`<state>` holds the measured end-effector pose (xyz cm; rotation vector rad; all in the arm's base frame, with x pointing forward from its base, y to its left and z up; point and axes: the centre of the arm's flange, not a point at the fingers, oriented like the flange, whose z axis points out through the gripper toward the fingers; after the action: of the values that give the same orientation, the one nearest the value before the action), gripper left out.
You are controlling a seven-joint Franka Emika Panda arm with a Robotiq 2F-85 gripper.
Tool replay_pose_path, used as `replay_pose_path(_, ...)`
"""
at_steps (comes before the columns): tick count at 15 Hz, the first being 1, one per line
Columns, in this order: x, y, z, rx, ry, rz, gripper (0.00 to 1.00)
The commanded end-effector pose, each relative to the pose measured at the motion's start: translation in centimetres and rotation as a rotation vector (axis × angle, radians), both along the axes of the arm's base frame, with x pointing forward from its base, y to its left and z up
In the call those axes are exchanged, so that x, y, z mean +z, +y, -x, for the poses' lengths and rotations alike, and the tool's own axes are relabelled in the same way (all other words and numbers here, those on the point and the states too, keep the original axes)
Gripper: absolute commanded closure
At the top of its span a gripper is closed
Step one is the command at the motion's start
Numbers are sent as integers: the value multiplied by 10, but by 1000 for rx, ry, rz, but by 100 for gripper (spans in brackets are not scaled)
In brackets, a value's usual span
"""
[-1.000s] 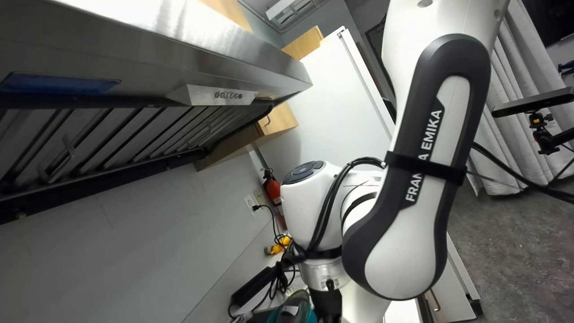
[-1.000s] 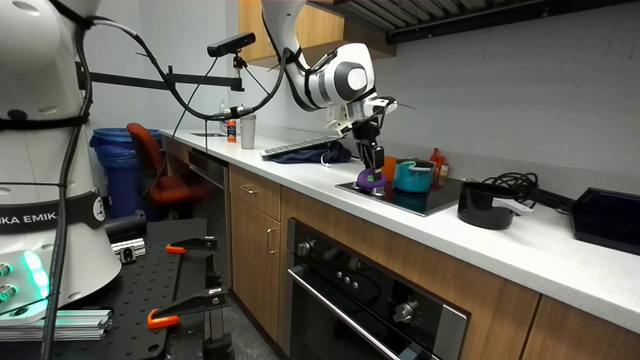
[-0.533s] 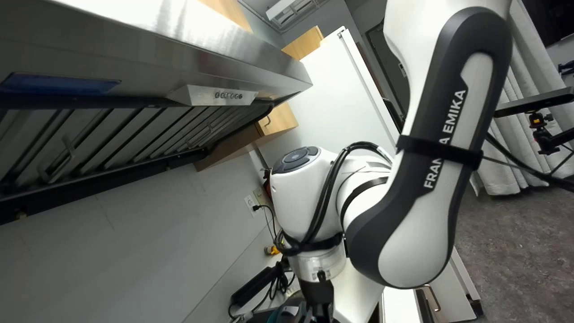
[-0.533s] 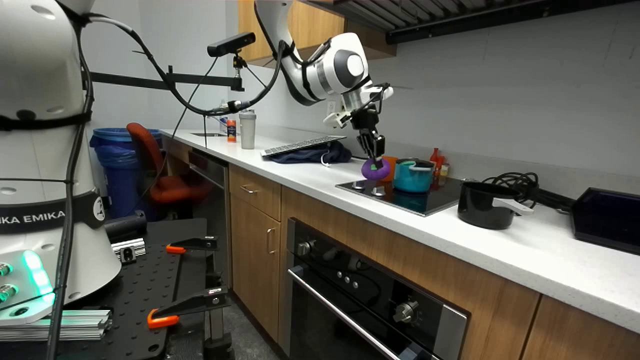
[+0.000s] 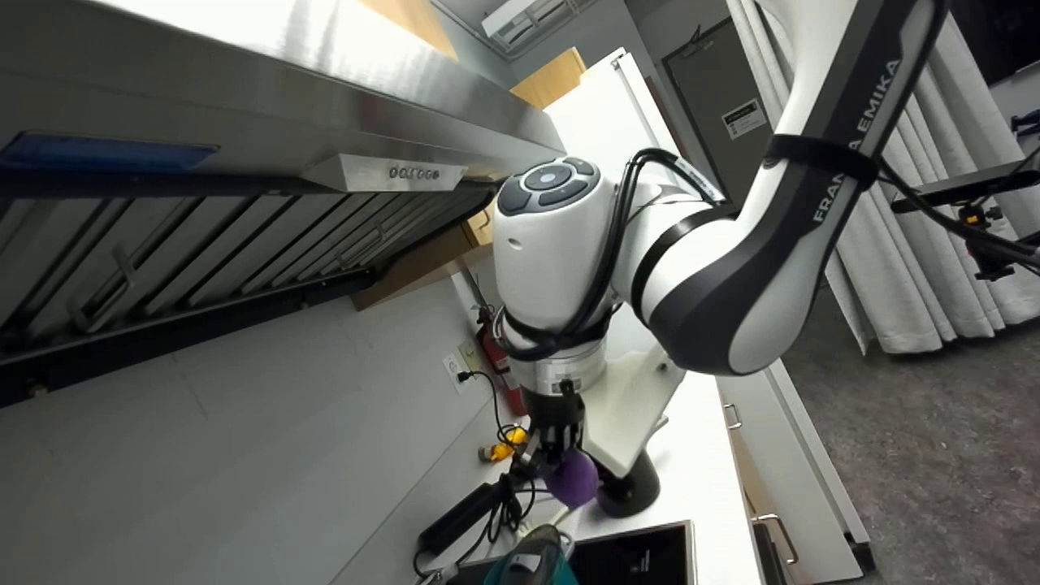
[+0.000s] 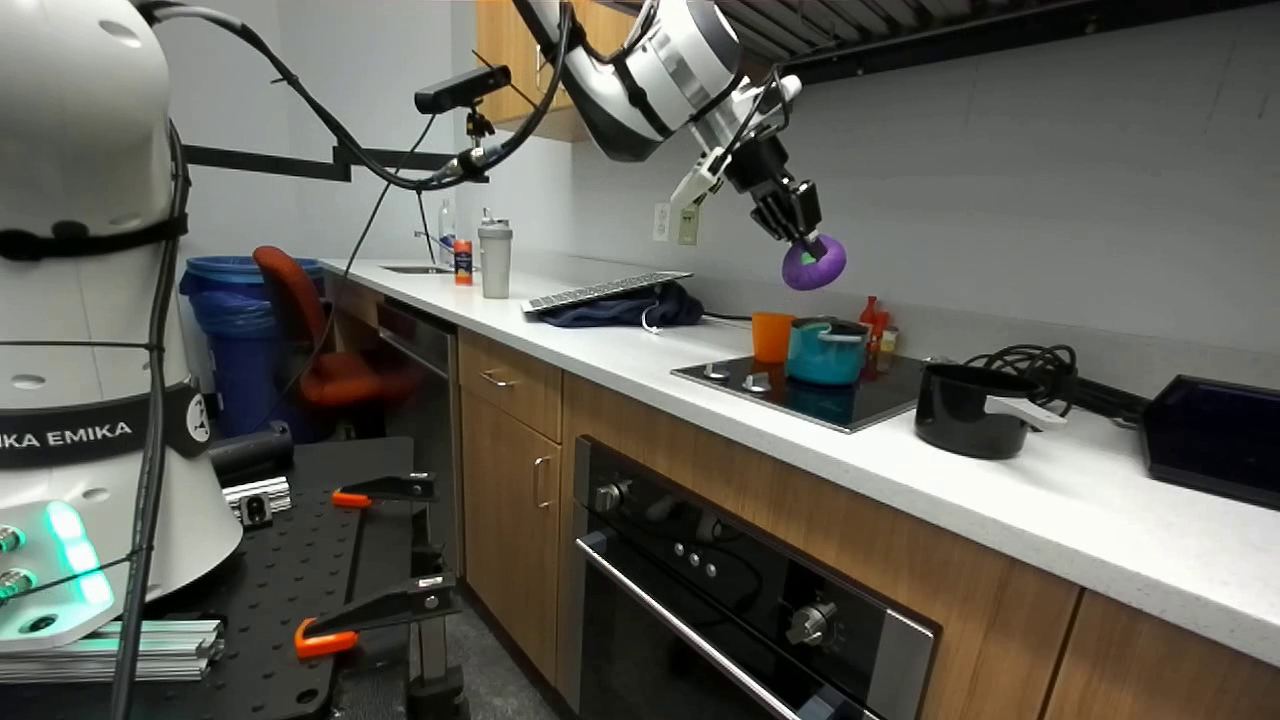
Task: Put the purple plushie in the black pot then move the lid from the blue pot to the black pot
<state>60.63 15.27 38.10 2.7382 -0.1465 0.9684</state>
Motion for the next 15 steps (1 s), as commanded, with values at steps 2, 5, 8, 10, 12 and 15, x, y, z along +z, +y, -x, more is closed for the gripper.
replay_pose_path(2,6,-39,11,-98,-44,12,95)
replay_pose_path(5,3,-66,2,-169,-59,-4,95)
replay_pose_path(8,4,-88,-10,-241,-78,-35,95)
replay_pose_path(10,5,-98,-19,-280,-90,-51,95)
replay_pose_path(12,4,-104,-28,-306,-96,-64,95)
replay_pose_path(15,0,-110,-45,-335,-95,-71,95)
